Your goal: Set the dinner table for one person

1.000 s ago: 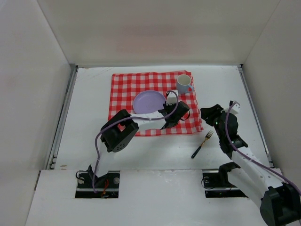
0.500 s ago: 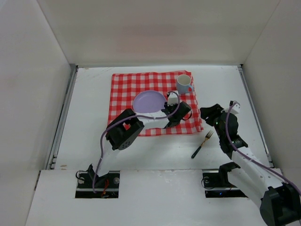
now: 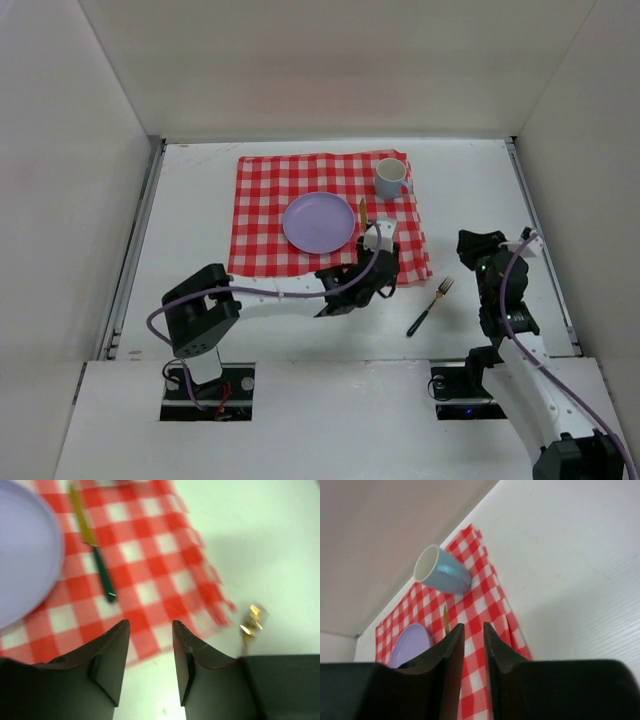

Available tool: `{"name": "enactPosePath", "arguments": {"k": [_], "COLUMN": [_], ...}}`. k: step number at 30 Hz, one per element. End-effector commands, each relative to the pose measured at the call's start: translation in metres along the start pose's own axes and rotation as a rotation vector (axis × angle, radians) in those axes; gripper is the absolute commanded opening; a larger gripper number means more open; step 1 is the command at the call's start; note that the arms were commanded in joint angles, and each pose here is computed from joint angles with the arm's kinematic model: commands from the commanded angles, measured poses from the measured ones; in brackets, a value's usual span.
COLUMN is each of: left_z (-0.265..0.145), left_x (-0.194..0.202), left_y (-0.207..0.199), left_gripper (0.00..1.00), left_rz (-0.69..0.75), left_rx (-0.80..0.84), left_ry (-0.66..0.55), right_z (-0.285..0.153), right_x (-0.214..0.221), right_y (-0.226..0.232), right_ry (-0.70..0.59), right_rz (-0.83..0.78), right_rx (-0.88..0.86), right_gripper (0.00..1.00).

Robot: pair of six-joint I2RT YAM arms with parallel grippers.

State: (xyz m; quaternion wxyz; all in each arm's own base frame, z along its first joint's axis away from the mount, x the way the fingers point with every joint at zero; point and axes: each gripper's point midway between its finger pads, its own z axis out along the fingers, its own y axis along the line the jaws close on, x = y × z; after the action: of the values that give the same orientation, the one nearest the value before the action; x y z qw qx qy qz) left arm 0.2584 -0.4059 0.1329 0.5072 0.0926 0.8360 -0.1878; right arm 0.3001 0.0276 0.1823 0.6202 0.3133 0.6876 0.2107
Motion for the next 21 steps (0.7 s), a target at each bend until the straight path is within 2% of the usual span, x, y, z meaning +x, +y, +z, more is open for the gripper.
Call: {"name": "enactPosePath", "arguments": {"k": [1,5,8,14,21], "left_z": [-0.030,-0.064,-0.074,-0.072,-0.044], "left_x": [0.049,0.100,0.113,0.112,0.117], "left_y": [-0.035,-0.066,-0.084,-0.108,-0.107], "left_gripper": [0.40,0.46,0.49,0.52,0.53], "left_rz": [0.139,0.302,0.400,0.422,0.417], "left_rx": [0.213,0.347,0.404,0.449,0.408], "left_ry": [0.101,0.173,0.157,0.136,0.142], "right_z": [-0.003,-0.001,-0.001,0.000,-0.002], "right_x": [-0.017,-0.016,-0.016,-0.016,-0.017], "right_y": [-0.014,-0.021,-0.023,-0.026,-0.024], "right_ry": [-0.067,-0.063,-0.071,-0.074,-0.078], "right_rz": [0.039,0.056,0.058,0.058,0.060], "right_rx": [0.055,0.074,0.079,0.085,0.076], "right_gripper": [0.23,0.23,0.29,0.40,0.45]}}
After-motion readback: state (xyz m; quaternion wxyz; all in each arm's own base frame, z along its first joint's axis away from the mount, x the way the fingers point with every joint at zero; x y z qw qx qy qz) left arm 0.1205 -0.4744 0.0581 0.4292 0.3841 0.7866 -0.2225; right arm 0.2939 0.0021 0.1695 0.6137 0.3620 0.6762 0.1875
